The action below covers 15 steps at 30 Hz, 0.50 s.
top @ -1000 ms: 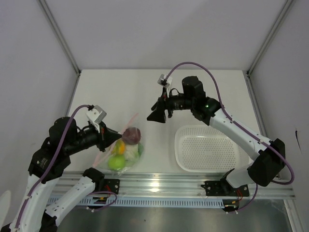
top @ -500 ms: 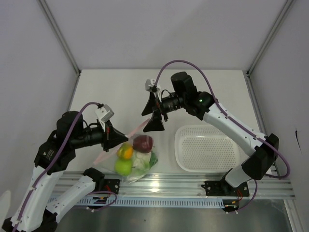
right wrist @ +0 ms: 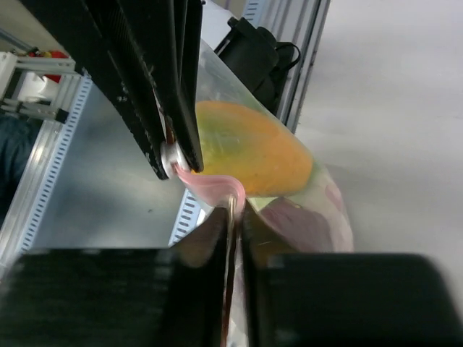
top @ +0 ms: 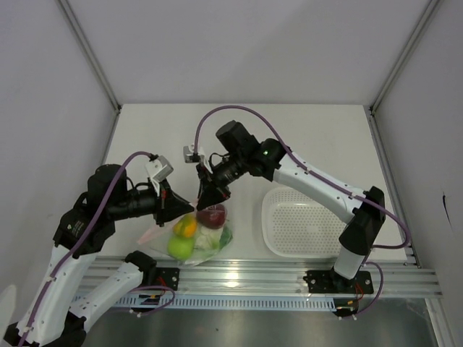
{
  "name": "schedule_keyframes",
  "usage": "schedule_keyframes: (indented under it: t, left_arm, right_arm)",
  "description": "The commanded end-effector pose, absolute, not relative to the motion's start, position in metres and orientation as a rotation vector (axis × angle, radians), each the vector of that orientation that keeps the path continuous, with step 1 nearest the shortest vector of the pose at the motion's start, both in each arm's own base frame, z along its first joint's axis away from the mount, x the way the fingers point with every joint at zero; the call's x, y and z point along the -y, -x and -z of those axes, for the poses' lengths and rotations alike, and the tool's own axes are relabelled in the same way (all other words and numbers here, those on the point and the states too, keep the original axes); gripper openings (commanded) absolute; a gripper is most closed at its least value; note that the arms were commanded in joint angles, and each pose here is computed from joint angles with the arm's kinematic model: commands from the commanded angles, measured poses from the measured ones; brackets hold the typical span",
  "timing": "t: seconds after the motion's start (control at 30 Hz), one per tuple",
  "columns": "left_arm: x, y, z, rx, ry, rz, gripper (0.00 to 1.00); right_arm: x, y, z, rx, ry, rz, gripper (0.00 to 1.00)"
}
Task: Place the food in the zip-top bag and seal the zipper
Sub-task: Zip the zipper food storage bag at the center of the board.
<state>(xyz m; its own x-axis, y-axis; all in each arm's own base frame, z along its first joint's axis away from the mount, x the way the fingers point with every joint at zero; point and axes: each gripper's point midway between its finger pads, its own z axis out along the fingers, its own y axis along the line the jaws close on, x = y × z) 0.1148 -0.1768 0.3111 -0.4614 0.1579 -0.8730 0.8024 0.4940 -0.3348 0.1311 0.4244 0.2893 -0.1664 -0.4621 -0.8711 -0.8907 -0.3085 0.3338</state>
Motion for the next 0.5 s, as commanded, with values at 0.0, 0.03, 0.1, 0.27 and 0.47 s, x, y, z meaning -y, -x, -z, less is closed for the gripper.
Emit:
schedule_keyframes:
  t: [0.0, 0.03, 0.1, 0.27, 0.47]
  left_arm:
    - [0.182, -0.122, -0.332, -1.798, -0.816, 0.974, 0.01]
    - [0.181, -0.123, -0.332, -1.801, -0.814, 0.971, 0.0]
    - [0.181, -0.122, -0.331, -1.802, -0.813, 0.97, 0.01]
    - [0.179, -0.124, -0.329, -1.809, -0.812, 0.952, 0.0]
    - [0.175, -0.126, -0.324, -1.83, -0.8, 0.917, 0.01]
  right_arm:
    - [-0.427, -0.123, -0.292, -1.529, 1.753, -1.452, 0.05]
    - [-0.428, -0.125, -0.291, -1.541, 1.745, -1.441, 0.01]
    - [-0.432, -0.131, -0.292, -1.548, 1.715, -1.408, 0.0]
    - [-0.432, -0.168, -0.294, -1.605, 1.513, -1.22, 0.0]
    - [-0.411, -0.205, -0.313, -1.614, 1.291, -1.121, 0.0]
